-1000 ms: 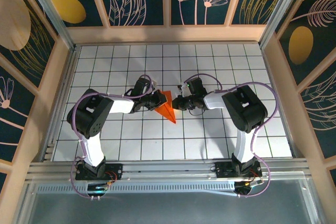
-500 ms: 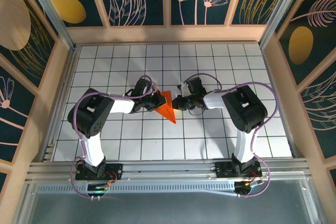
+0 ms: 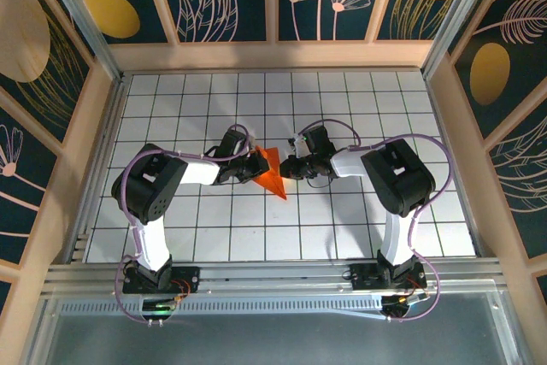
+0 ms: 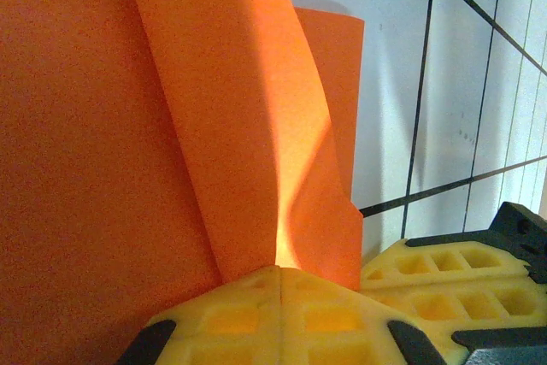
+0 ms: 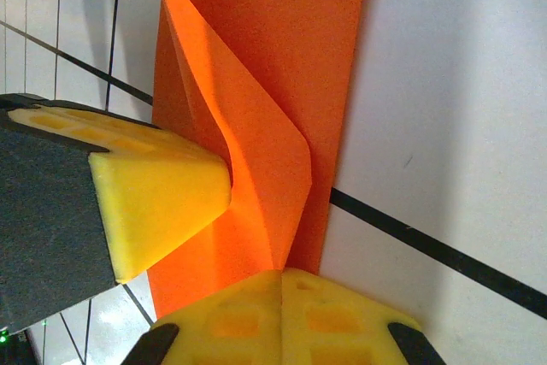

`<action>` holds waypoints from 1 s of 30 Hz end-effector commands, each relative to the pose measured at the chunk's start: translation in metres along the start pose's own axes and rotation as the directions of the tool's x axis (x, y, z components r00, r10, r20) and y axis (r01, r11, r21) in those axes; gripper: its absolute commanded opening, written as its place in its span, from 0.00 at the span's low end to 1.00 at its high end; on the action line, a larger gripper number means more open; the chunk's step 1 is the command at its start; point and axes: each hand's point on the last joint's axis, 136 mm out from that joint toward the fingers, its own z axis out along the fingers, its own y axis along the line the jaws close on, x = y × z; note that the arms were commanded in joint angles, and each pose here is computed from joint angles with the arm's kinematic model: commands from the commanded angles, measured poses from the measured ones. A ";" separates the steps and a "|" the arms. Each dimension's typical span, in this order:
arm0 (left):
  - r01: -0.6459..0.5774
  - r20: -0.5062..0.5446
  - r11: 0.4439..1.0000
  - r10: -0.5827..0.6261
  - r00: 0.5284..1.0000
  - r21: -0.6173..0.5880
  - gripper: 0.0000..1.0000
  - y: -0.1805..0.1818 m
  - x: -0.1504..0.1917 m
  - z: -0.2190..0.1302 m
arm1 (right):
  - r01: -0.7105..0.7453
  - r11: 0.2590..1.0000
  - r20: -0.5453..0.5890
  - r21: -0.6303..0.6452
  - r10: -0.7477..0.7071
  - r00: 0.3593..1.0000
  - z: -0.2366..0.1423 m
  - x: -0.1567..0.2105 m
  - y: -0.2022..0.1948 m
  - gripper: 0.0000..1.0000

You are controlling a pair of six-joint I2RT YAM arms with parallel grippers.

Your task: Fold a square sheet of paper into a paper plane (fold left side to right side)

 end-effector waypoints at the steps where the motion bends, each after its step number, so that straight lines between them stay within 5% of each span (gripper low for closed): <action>1: -0.003 -0.010 0.998 0.003 1.000 -0.069 0.05 0.017 0.004 0.004 | -0.022 0.981 -0.085 0.191 0.039 0.996 0.019 0.037 -0.051 0.05; 30: 0.021 -0.015 0.990 -0.023 1.000 -0.143 0.01 0.045 0.015 0.006 | 0.011 0.999 0.095 0.040 -0.015 0.995 -0.035 -0.028 0.006 0.35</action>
